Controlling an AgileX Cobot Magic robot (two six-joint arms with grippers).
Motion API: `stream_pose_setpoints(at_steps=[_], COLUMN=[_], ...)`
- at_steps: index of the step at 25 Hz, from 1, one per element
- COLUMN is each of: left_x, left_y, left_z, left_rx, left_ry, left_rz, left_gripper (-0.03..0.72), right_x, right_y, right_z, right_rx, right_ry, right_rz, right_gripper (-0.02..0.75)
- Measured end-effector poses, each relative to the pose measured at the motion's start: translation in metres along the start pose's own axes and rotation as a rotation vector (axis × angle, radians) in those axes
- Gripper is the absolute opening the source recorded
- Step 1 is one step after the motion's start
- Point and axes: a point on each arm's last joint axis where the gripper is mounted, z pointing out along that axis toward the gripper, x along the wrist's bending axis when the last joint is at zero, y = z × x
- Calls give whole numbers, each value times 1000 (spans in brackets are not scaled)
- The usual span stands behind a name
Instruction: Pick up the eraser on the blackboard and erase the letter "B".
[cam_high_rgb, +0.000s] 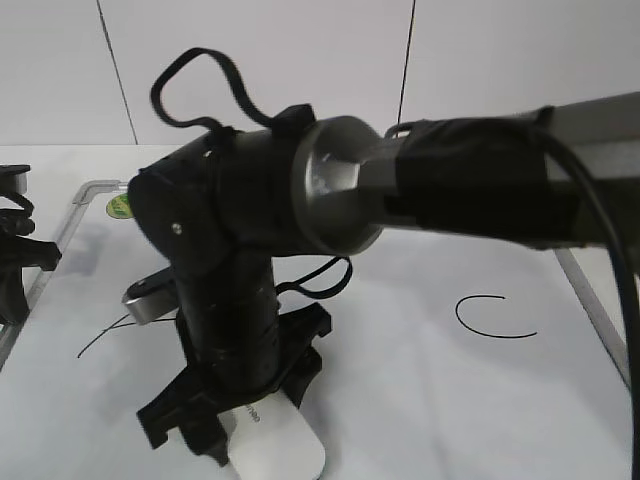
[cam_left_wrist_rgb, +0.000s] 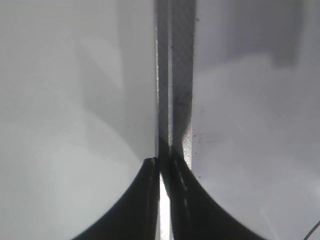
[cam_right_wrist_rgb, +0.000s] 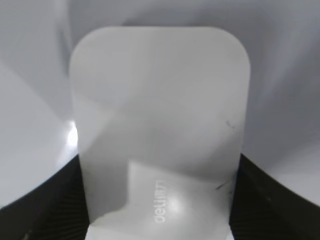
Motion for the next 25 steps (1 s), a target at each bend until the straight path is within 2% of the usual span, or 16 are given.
stream_pose_setpoints(at_steps=[4,10,13,19,25], left_x=[0,0,0,0,0], left_y=[0,0,0,0,0], left_z=[0,0,0,0,0], left_rx=[0,0,0,0,1], left_ry=[0,0,0,0,0], left_rz=[0,0,0,0,0], left_gripper=[31,31,31,31,31], right_x=[17,1,-26,-101,-133], right_y=[-6,0,8,21,37], right_z=[1,1,0,-4,-15], right_rx=[5,6,5,-8,-77], right_ry=[3,14,18,23,0], right_rz=[-56,-16,54,232,286], right_gripper=[547,547,547,547,546])
